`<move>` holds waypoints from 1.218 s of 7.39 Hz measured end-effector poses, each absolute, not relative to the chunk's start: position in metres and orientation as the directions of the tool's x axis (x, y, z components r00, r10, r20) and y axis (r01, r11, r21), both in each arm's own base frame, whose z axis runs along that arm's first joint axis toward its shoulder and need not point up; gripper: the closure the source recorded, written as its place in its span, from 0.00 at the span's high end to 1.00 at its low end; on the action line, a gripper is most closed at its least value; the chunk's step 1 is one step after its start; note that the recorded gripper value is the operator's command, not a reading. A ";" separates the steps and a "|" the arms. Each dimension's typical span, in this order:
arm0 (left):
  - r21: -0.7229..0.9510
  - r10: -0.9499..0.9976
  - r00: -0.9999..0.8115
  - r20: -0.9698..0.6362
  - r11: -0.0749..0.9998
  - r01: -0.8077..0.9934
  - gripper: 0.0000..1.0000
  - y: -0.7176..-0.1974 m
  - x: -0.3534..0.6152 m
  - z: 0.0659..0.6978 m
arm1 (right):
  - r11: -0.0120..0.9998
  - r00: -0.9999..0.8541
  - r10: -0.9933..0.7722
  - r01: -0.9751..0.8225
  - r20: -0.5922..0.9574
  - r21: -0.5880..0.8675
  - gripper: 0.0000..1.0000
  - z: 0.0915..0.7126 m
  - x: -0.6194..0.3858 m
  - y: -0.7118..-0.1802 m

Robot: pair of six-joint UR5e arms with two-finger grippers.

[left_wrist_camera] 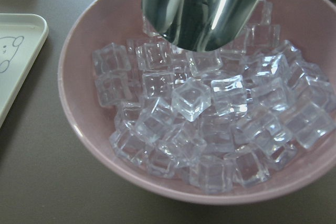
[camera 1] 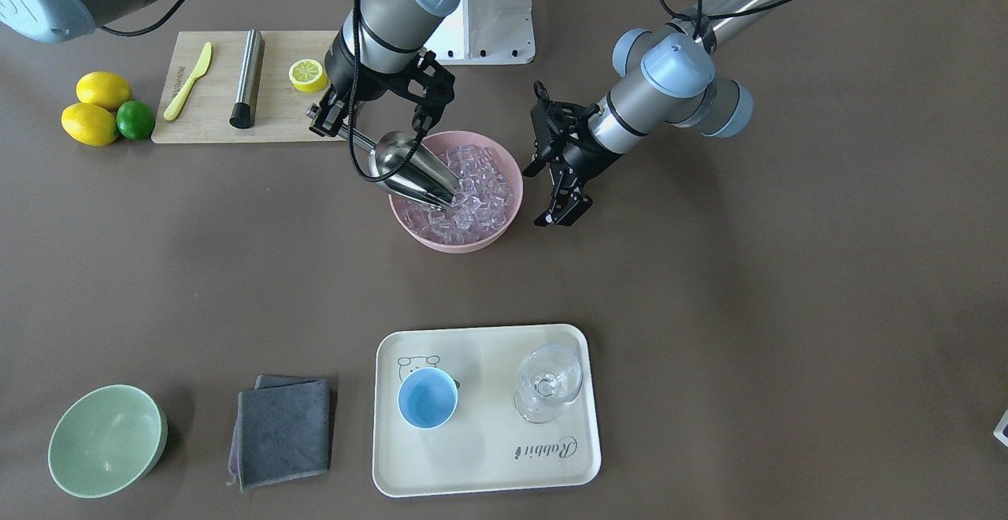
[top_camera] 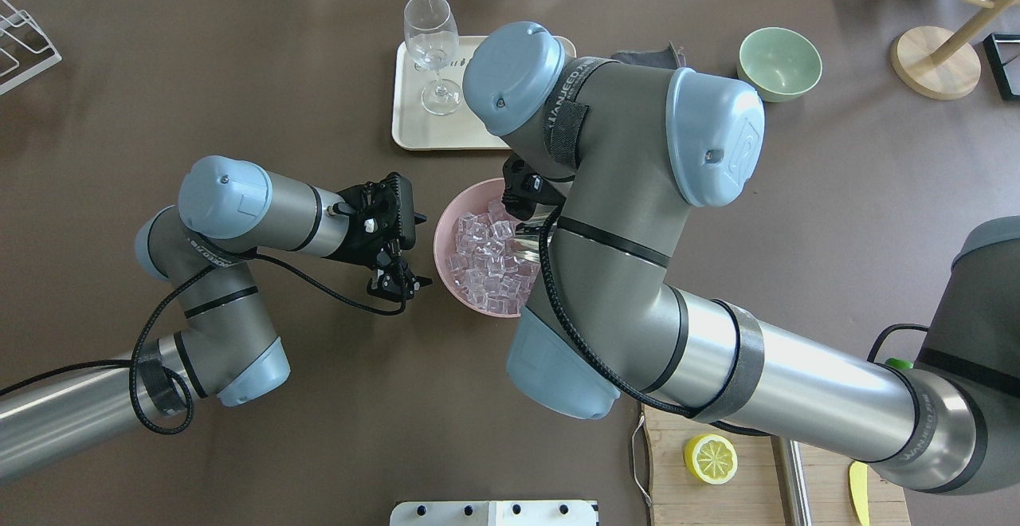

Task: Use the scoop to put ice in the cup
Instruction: 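Push the scoop down into the ice cubes with the right gripper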

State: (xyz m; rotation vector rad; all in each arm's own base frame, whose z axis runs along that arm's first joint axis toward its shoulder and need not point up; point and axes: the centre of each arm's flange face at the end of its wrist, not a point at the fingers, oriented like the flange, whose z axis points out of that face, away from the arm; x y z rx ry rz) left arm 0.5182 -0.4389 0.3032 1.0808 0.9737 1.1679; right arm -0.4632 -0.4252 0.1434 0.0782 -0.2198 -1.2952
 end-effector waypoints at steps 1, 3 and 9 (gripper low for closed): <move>0.976 0.989 0.142 -0.031 0.061 -0.208 0.98 -0.439 0.518 0.303 | 0.220 0.209 -0.974 0.962 0.086 0.159 0.00 0.137 -0.453 -0.422; 0.976 0.989 0.142 -0.032 0.062 -0.209 0.98 -0.439 0.519 0.304 | 0.167 0.164 -0.986 0.980 0.039 0.109 0.00 0.141 -0.445 -0.424; 0.977 0.989 0.141 -0.031 0.060 -0.207 0.98 -0.438 0.519 0.304 | 0.152 0.150 -0.988 0.986 0.035 0.062 0.00 0.142 -0.474 -0.444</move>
